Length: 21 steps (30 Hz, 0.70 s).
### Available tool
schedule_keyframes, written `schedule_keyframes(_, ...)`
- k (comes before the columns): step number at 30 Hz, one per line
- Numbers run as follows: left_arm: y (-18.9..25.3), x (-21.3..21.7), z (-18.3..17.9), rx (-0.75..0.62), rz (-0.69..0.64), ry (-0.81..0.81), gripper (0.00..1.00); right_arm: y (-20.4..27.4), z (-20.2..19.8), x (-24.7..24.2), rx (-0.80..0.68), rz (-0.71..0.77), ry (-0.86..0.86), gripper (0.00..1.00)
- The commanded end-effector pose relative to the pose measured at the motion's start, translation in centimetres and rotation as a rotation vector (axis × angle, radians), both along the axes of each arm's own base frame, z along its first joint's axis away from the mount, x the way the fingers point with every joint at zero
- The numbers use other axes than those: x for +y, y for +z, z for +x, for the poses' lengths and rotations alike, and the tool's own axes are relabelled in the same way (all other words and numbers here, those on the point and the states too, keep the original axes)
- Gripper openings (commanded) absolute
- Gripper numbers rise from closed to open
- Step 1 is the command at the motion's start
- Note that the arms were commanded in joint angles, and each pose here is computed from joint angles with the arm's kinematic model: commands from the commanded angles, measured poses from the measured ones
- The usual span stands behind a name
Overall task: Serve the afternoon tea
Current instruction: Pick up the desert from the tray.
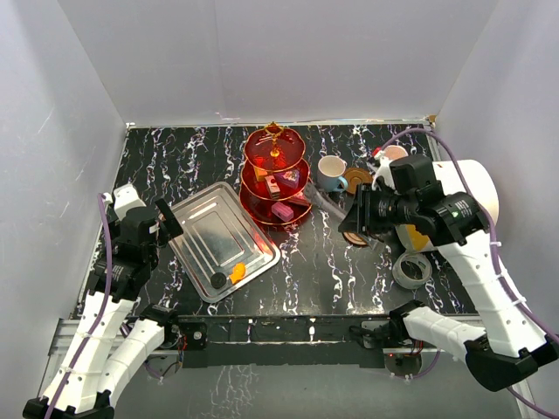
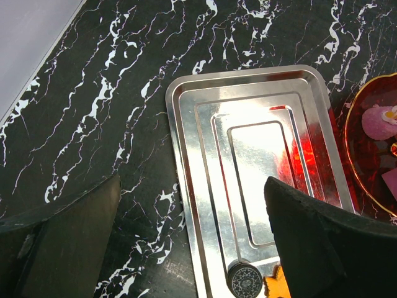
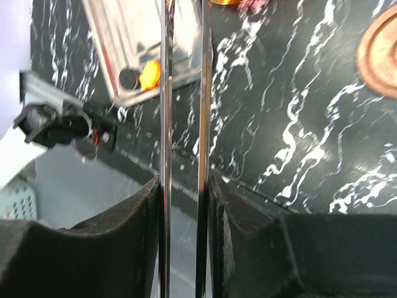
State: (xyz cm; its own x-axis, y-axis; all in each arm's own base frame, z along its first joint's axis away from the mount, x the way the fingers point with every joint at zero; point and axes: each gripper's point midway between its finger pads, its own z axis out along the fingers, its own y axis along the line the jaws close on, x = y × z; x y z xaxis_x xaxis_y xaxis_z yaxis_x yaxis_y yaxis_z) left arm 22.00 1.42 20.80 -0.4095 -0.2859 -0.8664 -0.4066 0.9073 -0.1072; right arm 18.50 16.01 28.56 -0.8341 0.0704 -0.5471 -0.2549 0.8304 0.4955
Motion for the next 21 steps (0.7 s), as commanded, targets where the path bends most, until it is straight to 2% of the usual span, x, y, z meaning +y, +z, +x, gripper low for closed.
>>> schedule_keyframes(1,1.0,0.0,0.0,-0.024,0.002,-0.002,0.99,-1.3,-3.7,1.4,0.122,0.066,0.161,0.29)
schedule_keyframes(5,1.0,0.1,0.0,-0.022,0.003,0.0,0.99,-2.9,-4.2,2.4,0.169,0.032,0.205,0.29)
schedule_keyframes(8,1.1,0.2,-0.1,-0.026,0.003,0.004,0.99,-4.3,-5.7,5.2,0.197,-0.028,0.284,0.29)
schedule_keyframes(11,1.1,0.3,-0.1,-0.025,0.006,0.01,0.99,-5.4,-6.9,8.9,0.183,-0.101,0.347,0.31)
schedule_keyframes(16,1.1,0.4,-0.2,-0.026,0.007,0.017,0.99,-7.6,-6.1,12.8,0.133,-0.249,0.33,0.32)
schedule_keyframes(21,1.1,0.4,-0.2,-0.026,0.008,0.015,0.99,-8.9,-6.4,18.1,0.105,-0.285,0.361,0.34)
